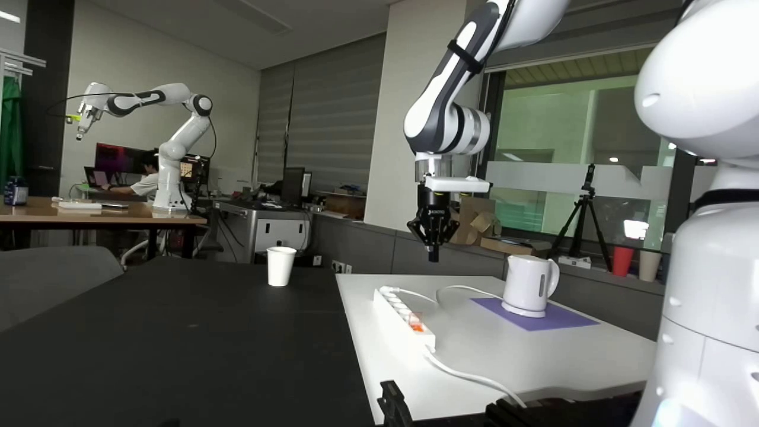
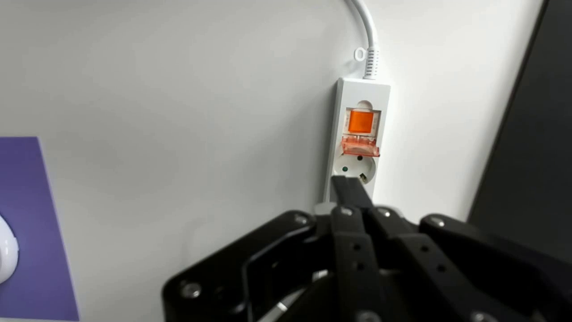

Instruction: Press the adapter switch

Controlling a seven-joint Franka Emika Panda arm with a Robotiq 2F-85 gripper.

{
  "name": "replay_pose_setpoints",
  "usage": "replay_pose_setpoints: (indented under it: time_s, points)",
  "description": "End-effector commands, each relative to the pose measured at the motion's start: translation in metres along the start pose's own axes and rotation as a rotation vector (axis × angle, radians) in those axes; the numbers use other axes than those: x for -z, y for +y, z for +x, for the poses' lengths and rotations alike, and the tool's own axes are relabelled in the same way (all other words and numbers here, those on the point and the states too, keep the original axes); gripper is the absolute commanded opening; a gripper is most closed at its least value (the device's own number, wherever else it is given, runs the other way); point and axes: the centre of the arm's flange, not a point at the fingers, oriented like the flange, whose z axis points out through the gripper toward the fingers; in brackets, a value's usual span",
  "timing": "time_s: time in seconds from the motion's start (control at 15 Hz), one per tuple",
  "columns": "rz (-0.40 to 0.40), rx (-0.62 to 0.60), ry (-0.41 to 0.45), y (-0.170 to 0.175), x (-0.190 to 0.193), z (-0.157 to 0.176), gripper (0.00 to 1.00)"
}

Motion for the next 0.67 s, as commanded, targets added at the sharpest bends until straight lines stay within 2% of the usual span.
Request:
replay_pose_setpoints:
  time_s: [0.0, 0.6]
  points:
    - [0.000, 0.000, 0.000, 0.000, 0.000, 0.000, 0.01]
    - [-0.006, 0.047, 0.023, -0.012, -0.022, -0.008, 0.00]
